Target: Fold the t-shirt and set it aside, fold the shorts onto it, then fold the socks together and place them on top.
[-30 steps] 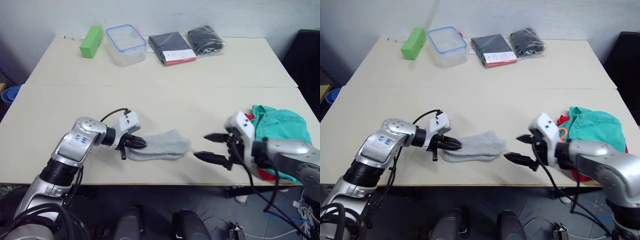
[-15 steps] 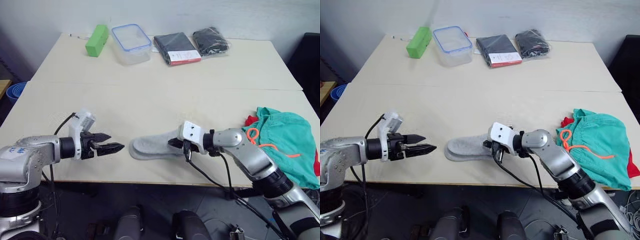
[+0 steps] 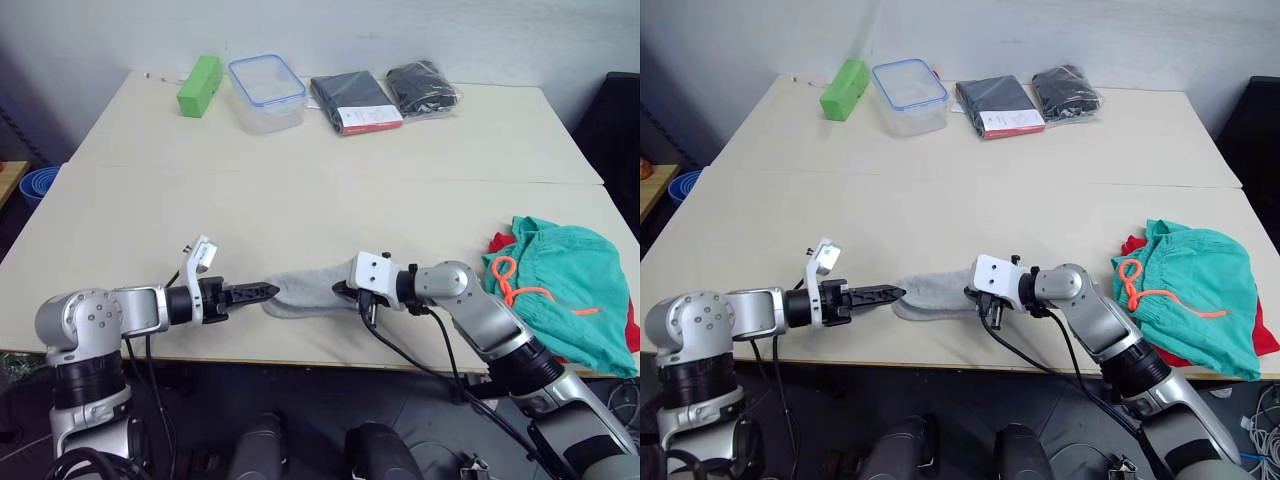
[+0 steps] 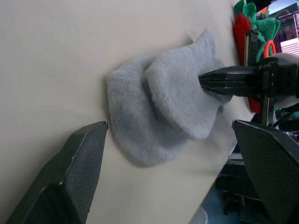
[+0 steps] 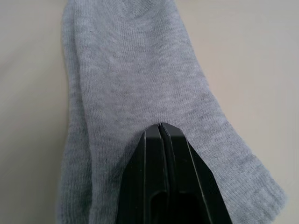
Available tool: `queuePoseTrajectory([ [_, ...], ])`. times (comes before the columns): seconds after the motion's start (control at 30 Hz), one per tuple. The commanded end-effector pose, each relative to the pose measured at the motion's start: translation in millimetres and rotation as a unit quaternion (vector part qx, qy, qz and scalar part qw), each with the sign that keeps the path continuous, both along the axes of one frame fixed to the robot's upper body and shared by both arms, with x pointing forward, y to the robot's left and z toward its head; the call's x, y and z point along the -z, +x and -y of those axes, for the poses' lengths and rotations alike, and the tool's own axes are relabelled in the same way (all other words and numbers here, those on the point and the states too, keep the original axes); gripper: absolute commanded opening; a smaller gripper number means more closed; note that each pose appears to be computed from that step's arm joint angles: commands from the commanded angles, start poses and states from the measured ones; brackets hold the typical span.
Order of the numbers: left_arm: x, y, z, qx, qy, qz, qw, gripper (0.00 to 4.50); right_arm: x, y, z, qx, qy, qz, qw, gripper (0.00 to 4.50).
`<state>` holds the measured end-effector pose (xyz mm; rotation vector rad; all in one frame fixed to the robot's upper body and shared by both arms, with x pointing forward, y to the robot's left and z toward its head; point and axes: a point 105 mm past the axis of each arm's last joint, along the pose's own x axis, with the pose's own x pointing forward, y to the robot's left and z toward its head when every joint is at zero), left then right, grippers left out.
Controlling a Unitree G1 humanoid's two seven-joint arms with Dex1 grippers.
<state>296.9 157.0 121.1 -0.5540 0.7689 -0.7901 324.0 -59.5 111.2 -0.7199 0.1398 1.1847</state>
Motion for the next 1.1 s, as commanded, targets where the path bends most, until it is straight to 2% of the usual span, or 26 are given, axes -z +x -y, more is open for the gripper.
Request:
queuePoseTrajectory([
  [0.03,12,3,8,0.005,0.011,-0.036,0.999,4.50,-5,-2,0,0.002,0.009,0.011,1.000,0.03],
  [0.17,8,6,16,0.017,-0.001,-0.038,0.999,4.50,-2,-3,4,0.016,0.010,0.012,1.000,0.03],
  [0.27,4,5,17,0.023,-0.008,-0.038,0.999,3.91,-1,-4,6,0.022,0.011,0.013,1.000,0.00],
  [0.67,-7,1,19,0.036,-0.013,-0.031,0.999,0.01,6,-6,6,0.028,0.012,0.014,0.999,0.00],
  [0.87,-40,2,26,0.076,-0.017,0.013,0.997,0.01,10,-5,8,0.031,0.009,0.014,0.999,0.00],
  [0.97,-52,2,45,0.117,0.000,0.036,0.993,0.01,12,-5,8,0.032,0.010,0.015,0.999,0.00],
  [1.1,-56,11,74,0.140,0.017,0.044,0.989,0.01,13,-6,6,0.033,0.011,0.016,0.999,0.00],
])
